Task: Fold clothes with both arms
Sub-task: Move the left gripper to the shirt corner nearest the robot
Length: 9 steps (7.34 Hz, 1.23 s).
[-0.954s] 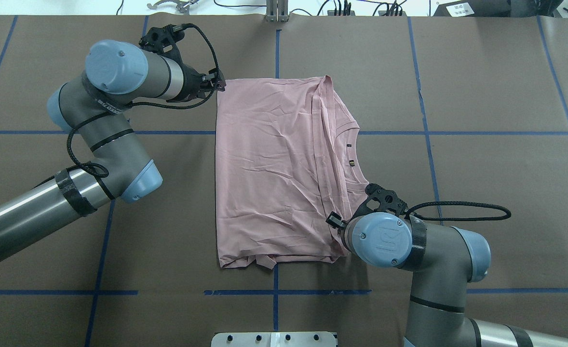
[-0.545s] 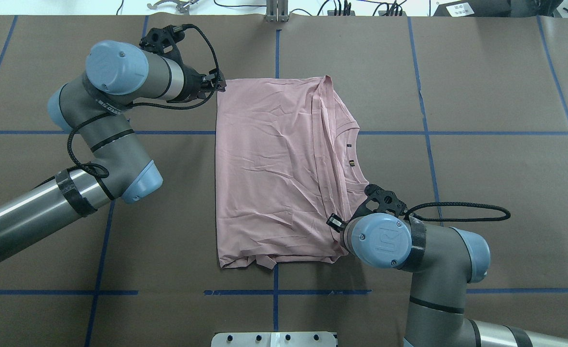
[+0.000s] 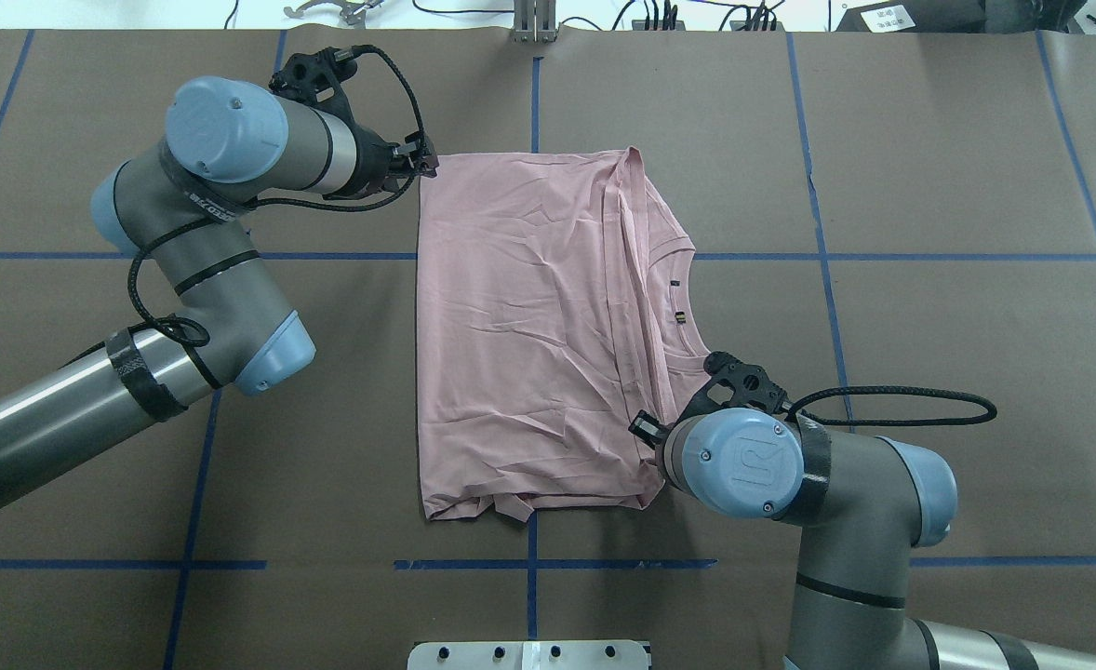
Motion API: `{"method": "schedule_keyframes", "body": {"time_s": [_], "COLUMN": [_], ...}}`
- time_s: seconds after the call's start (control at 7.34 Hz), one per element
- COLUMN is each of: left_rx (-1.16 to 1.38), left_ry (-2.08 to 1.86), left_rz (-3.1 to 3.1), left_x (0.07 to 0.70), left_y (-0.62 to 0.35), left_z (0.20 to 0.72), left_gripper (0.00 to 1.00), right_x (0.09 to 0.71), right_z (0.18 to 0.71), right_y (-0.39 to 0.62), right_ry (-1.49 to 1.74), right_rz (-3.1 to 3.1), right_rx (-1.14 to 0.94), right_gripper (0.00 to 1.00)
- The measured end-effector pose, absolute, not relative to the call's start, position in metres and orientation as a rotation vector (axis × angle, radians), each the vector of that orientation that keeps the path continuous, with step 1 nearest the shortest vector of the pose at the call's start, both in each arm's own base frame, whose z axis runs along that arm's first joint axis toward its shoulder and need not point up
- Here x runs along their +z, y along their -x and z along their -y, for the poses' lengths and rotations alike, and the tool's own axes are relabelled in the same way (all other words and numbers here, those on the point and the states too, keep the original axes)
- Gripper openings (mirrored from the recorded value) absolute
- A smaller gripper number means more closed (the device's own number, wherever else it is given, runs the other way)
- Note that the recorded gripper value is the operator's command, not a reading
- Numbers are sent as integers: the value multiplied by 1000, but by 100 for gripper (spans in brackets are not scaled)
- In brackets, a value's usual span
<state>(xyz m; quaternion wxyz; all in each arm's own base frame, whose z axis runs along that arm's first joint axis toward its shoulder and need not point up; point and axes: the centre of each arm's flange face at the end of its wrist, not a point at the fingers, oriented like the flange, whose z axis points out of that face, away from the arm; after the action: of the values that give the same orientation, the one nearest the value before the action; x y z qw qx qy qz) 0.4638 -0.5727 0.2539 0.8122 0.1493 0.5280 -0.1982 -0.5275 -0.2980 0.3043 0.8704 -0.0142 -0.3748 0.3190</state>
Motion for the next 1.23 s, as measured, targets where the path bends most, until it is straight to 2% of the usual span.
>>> {"method": "schedule_keyframes", "body": {"time_s": [0.27, 0.68, 1.23], "left_rx": [-473, -526, -530], "left_ry": [-221, -68, 81], "left_rz": [-1145, -1135, -1020], "left_x": [240, 263, 272], "left_y": [-475, -509, -540], "left_z": [511, 386, 297], "left_gripper": [61, 62, 61], "right_x": [300, 297, 297], "right_z": [296, 295, 294], "right_y": [523, 521, 520], "right_ry": [36, 45, 49], "right_rz": [779, 782, 782], "right_rx": [664, 662, 659], "right_gripper": [0, 0, 0]}}
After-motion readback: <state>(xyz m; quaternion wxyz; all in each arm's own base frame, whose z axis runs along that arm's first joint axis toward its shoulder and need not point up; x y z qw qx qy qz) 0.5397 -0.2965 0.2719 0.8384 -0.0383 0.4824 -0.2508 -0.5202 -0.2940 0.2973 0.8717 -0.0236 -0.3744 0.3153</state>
